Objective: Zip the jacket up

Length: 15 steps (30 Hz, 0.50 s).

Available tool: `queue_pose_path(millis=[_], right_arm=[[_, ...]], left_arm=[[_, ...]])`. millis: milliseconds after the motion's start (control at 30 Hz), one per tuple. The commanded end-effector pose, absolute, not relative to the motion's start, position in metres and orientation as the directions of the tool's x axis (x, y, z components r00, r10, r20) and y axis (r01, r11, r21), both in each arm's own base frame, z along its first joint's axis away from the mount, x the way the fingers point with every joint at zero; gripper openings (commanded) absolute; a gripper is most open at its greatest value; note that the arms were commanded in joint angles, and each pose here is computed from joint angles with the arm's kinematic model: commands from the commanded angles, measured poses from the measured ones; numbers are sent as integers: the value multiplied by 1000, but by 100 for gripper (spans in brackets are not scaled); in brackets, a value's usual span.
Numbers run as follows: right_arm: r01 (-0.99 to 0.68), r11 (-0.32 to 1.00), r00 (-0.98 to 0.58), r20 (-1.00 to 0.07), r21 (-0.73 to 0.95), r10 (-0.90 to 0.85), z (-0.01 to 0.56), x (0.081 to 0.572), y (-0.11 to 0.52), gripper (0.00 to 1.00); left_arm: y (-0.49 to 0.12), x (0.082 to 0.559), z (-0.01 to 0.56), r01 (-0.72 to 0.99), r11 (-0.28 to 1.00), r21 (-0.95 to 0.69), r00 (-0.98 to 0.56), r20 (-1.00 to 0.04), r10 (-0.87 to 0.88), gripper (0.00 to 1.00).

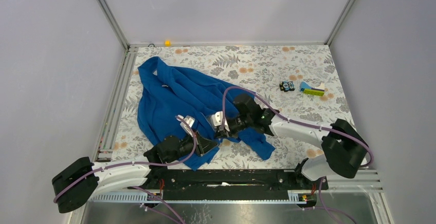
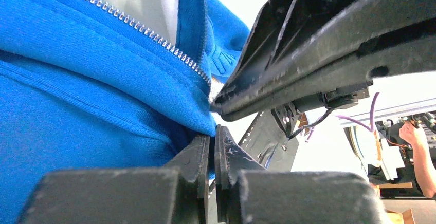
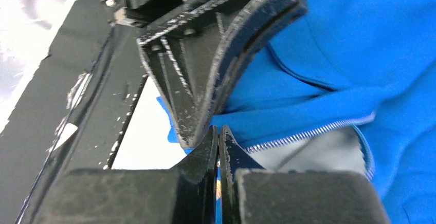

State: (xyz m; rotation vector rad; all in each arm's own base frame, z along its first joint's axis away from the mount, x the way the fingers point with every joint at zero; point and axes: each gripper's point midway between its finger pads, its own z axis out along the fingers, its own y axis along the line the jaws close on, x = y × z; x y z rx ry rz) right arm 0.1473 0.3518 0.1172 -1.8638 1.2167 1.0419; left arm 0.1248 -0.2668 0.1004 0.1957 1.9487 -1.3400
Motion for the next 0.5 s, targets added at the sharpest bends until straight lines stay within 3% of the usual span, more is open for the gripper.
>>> queue_pose_path(millis=[0, 167, 267, 467], right_arm=[[-985, 22, 155, -944, -168, -292, 166, 197, 370, 0], [-984, 91, 127, -967, -150, -222, 183, 204, 373, 0], [-958, 267, 63, -983, -108, -172, 203, 233, 376, 0], [-959, 281, 3, -994, -33, -107, 221, 257, 408, 0]], left_arm=[[-259, 108, 82, 515, 415, -750, -732, -637, -241, 0], [-259, 109, 65, 501, 497, -708, -751, -641, -156, 0], [-255, 106, 55, 496, 523, -693, -762, -637, -122, 0], [-262, 106, 60, 507, 527, -682, -766, -637, -87, 0]])
